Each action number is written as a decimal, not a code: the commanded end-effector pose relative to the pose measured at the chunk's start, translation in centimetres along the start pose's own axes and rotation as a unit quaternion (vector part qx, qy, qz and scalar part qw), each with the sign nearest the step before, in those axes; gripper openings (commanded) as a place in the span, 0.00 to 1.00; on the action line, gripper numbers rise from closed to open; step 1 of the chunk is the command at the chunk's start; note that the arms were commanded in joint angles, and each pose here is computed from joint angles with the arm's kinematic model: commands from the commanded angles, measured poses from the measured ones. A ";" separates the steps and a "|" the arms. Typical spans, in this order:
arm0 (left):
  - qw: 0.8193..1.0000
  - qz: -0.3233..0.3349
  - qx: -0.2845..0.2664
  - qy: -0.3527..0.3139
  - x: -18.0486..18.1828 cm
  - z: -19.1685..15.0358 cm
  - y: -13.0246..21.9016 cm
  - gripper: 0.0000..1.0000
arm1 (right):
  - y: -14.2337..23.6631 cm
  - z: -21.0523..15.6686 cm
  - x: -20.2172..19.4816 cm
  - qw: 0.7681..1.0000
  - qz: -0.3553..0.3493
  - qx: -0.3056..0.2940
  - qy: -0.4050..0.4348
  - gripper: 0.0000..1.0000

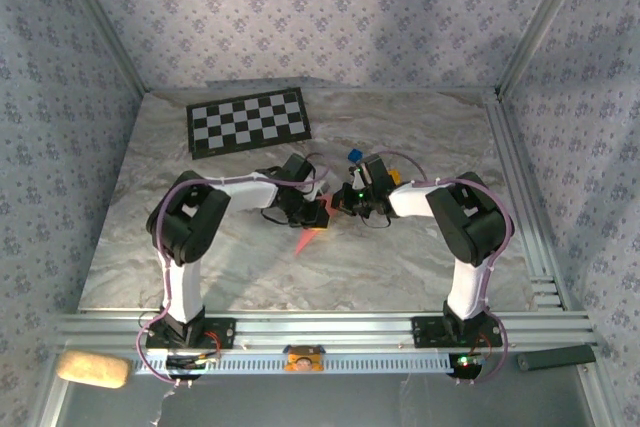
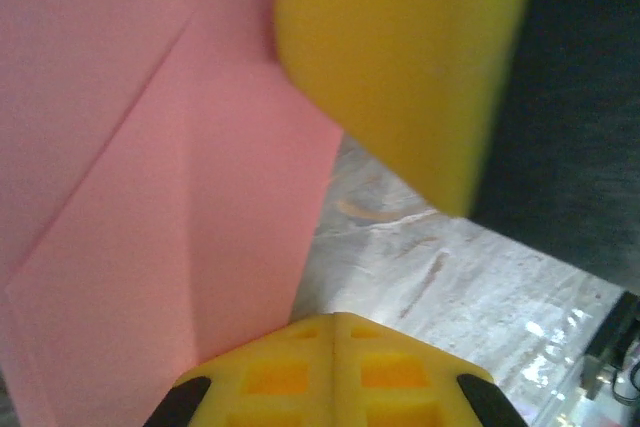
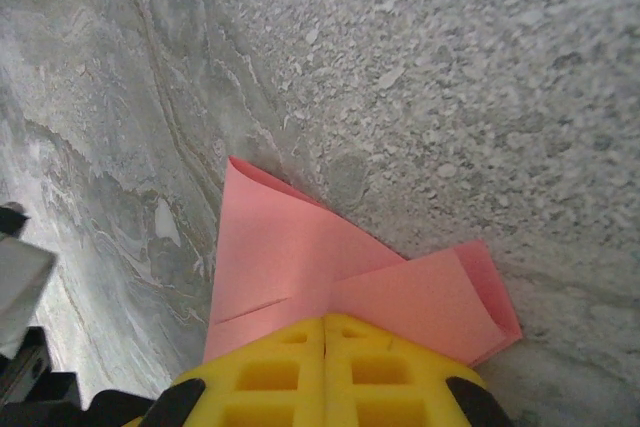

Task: Fold a paper plane with a square sheet of paper (pick it up from the middle)
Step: Fold the wing for the fifth time at the center of the table.

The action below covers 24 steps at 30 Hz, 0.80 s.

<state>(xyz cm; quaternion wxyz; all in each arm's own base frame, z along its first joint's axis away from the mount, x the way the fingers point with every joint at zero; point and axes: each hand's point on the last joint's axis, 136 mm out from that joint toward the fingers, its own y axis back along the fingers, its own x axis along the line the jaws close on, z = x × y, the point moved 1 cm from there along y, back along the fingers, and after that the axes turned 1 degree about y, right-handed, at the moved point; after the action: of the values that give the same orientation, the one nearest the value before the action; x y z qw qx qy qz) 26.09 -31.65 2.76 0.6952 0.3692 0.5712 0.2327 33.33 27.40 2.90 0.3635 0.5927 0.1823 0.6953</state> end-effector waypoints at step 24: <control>0.996 0.068 0.048 0.039 5.8 -10.2 3.4 0.13 | -0.6 -3.2 -4.7 0.995 -0.084 0.037 -0.034 0.00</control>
<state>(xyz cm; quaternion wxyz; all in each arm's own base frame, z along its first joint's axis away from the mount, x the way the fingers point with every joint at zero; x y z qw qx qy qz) 20.24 -25.79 2.43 0.6818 0.3873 0.5698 0.2458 33.35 27.45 2.87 0.3666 0.5892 0.1816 0.6968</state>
